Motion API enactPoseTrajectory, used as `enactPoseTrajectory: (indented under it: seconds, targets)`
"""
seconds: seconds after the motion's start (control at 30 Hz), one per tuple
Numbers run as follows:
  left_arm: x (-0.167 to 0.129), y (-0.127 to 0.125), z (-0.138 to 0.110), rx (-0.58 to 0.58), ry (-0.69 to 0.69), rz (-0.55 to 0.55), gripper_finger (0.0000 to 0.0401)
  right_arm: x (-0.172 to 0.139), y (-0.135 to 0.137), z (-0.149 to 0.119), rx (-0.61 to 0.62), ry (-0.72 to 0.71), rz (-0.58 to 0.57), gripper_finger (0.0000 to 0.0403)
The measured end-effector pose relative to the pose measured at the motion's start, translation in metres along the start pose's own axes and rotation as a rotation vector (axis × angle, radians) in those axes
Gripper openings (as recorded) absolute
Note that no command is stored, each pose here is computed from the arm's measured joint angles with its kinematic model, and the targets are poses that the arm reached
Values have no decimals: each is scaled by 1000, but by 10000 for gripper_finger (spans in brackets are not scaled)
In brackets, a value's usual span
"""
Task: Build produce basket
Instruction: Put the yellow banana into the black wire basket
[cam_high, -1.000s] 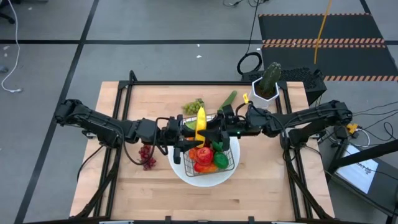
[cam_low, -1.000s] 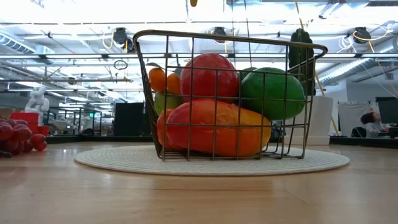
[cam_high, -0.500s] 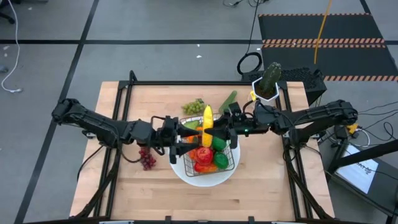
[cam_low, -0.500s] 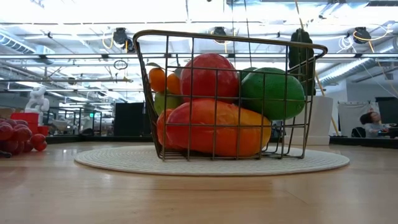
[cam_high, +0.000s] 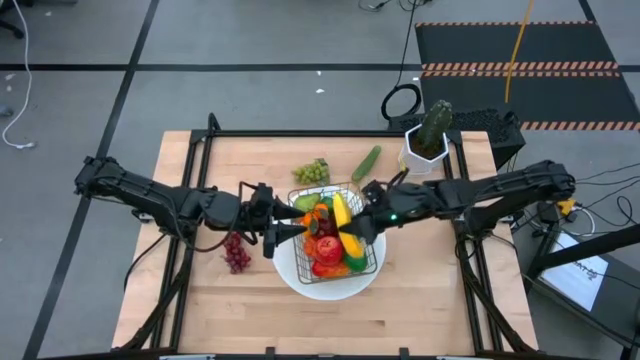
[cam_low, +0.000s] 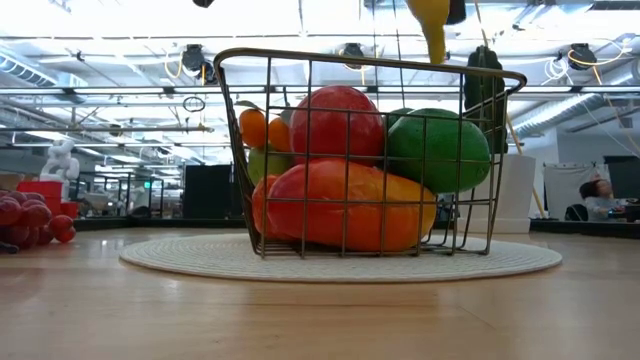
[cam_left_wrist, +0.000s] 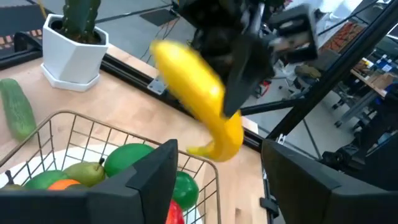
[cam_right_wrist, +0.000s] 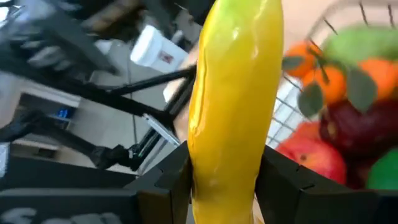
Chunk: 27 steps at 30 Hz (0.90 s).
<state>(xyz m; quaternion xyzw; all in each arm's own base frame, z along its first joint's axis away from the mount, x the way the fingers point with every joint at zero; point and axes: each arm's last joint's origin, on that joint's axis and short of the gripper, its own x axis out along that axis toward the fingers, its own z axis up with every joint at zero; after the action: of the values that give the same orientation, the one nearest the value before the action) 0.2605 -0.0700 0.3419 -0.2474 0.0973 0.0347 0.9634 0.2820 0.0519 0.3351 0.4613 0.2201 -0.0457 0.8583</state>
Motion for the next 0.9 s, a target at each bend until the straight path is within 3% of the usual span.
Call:
enactPoseTrajectory:
  seconds: [0.67, 0.9]
  targets:
    - [0, 0, 0, -20, -3, 8, 195, 63, -38, -13, 96, 212, -152, 140]
    - [0, -2, -1, -49, -1, 1, 195, 68, -44, -13, 101, 215, -183, 141]
